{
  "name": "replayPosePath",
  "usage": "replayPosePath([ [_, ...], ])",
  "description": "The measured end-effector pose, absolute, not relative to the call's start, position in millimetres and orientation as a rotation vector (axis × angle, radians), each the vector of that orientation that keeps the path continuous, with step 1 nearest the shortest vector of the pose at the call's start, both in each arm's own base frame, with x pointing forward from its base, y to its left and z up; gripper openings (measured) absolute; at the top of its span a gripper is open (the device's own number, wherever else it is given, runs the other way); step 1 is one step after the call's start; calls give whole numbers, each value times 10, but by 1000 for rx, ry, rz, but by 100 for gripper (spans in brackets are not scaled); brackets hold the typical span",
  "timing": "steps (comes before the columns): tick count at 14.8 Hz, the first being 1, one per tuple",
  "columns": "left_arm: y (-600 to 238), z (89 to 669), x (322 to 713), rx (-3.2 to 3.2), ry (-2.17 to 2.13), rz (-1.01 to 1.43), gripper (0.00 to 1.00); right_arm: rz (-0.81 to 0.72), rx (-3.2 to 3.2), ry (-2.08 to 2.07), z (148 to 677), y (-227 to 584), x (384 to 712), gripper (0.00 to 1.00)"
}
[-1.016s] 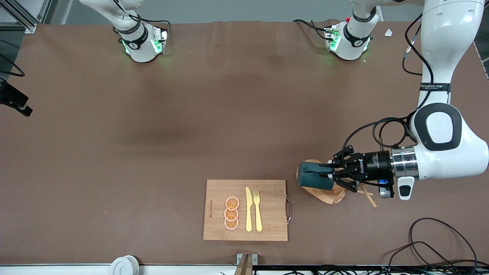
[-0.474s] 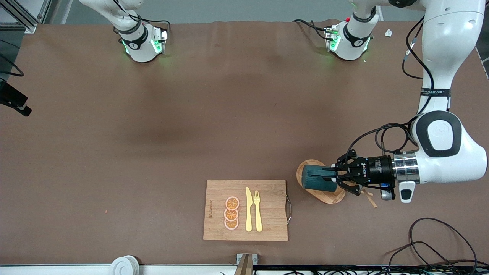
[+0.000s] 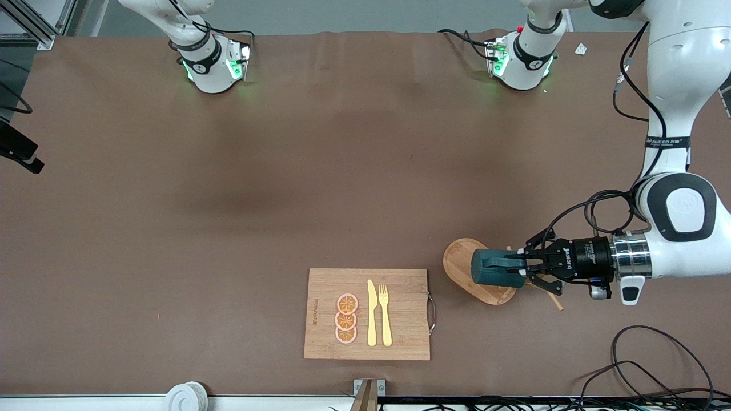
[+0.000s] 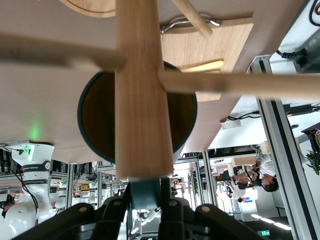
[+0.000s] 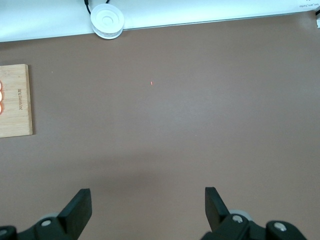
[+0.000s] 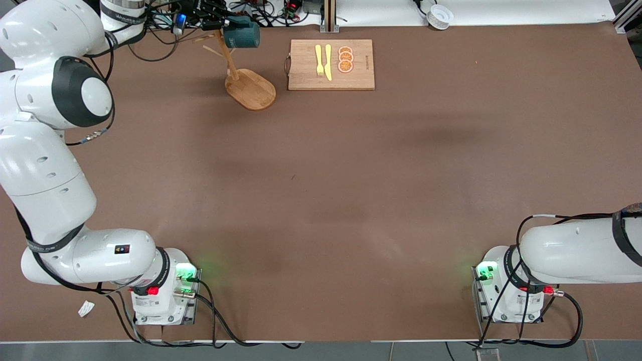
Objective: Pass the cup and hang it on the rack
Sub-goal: 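Hook the mug handle onto a rack peg with the left gripper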
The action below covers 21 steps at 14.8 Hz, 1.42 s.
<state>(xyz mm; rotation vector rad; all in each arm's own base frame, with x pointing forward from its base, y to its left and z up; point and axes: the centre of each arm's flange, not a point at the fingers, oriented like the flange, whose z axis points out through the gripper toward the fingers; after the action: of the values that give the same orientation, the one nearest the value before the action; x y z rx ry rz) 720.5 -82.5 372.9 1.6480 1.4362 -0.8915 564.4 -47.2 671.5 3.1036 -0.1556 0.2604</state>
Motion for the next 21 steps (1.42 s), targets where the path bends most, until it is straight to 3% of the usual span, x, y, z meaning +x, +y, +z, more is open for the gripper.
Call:
replayPosePath([
  [15,-635,3633,7230,1618,1462,-891,22,261,3103,-160,6717,-487,5642,100],
  [17,-646,3637,7230,1619,1460,-893,25,261,3103,-160,6718,-488,5642,100],
  [21,-674,3688,7189,1636,1425,-942,60,261,3103,-160,6718,-489,5642,100],
])
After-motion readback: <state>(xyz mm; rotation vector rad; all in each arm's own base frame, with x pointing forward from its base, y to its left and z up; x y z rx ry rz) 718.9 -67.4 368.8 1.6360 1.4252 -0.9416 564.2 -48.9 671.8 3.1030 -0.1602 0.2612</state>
